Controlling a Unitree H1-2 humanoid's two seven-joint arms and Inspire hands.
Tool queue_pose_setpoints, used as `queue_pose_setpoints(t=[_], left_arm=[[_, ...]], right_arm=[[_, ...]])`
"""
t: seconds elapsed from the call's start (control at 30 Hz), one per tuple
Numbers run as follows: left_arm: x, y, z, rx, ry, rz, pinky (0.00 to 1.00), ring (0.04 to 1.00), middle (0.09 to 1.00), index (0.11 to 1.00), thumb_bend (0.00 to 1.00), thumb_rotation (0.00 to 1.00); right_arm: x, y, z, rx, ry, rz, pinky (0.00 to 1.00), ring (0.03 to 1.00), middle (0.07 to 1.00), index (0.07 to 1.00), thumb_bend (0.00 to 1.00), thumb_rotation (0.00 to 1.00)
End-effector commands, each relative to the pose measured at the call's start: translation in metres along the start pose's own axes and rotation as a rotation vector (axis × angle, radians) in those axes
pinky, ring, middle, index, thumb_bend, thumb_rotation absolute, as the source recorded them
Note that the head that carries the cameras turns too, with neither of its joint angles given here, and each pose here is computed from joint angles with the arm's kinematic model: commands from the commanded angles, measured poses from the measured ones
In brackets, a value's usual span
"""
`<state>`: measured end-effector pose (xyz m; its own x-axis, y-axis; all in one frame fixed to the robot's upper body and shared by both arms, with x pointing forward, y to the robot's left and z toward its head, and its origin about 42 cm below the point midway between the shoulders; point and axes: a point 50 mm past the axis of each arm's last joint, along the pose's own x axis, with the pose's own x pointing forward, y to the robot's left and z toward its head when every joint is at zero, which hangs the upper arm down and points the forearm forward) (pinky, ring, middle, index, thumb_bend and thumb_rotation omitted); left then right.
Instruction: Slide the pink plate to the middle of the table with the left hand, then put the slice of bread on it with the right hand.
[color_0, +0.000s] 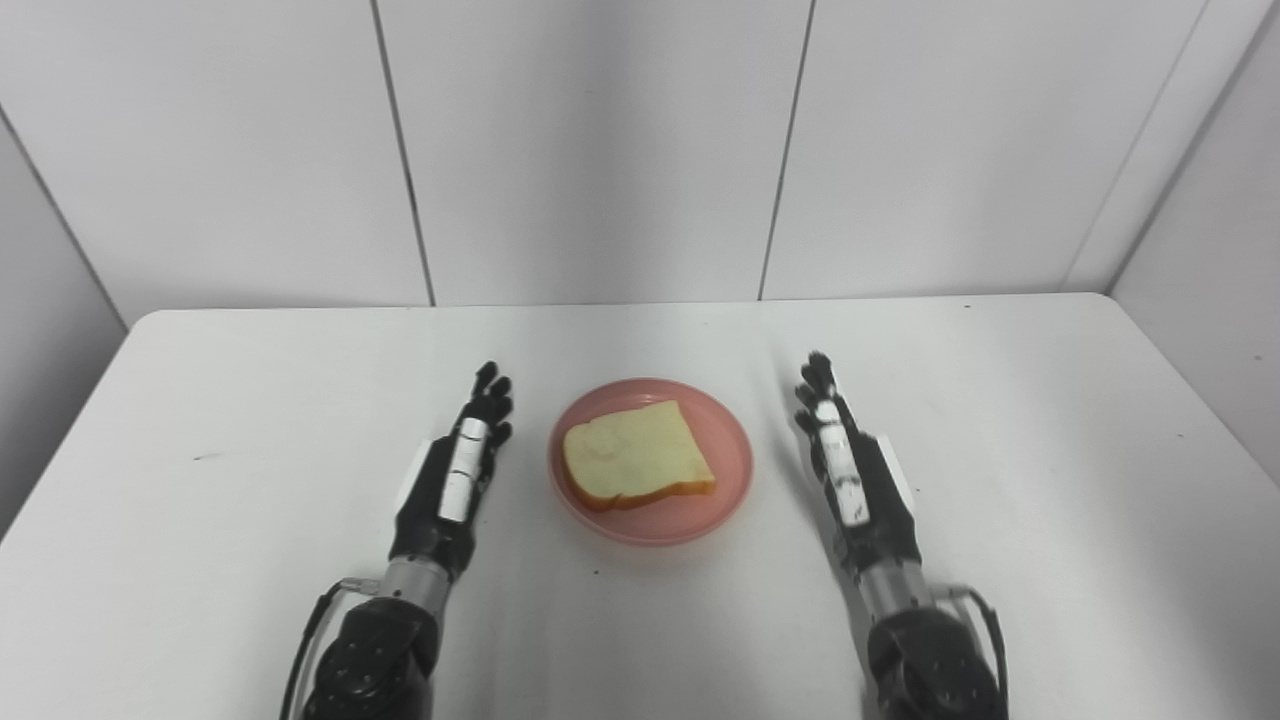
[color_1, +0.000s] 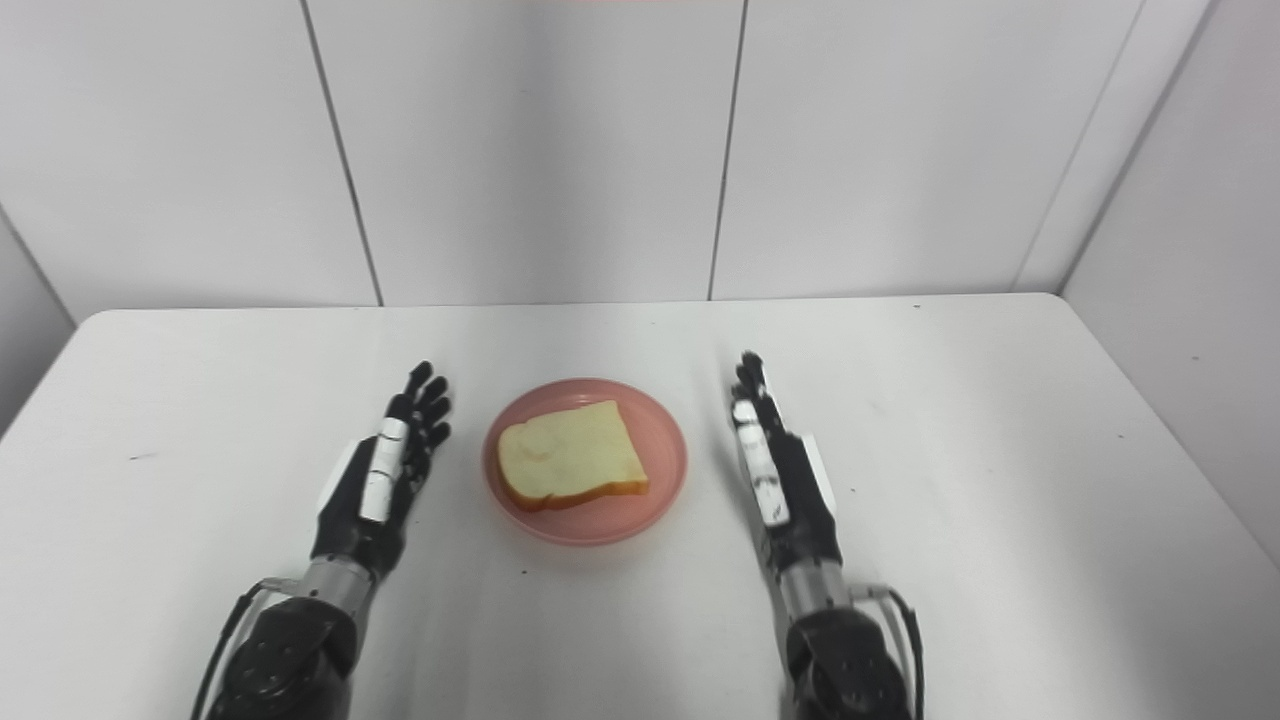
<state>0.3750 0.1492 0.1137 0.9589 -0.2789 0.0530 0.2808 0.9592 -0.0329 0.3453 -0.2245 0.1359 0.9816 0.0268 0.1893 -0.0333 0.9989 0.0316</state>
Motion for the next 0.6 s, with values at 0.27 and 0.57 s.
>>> queue_pose_setpoints(t=[0.27,0.57], left_arm=[[-0.050,-0.013,-0.013,0.066,0.164,0.036,1.00,1.000,1.000,1.000,0.50,1.00],[-0.058,-0.024,-0.013,0.016,0.192,0.055,1.00,1.000,1.000,1.000,0.38,1.00]], right_arm=[[-0.033,0.005,-0.023,0.034,0.083,-0.008,1.00,1.000,1.000,1.000,0.54,1.00],[-0.041,0.001,-0.017,0.058,0.115,0.025,1.00,1.000,1.000,1.000,0.44,1.00]])
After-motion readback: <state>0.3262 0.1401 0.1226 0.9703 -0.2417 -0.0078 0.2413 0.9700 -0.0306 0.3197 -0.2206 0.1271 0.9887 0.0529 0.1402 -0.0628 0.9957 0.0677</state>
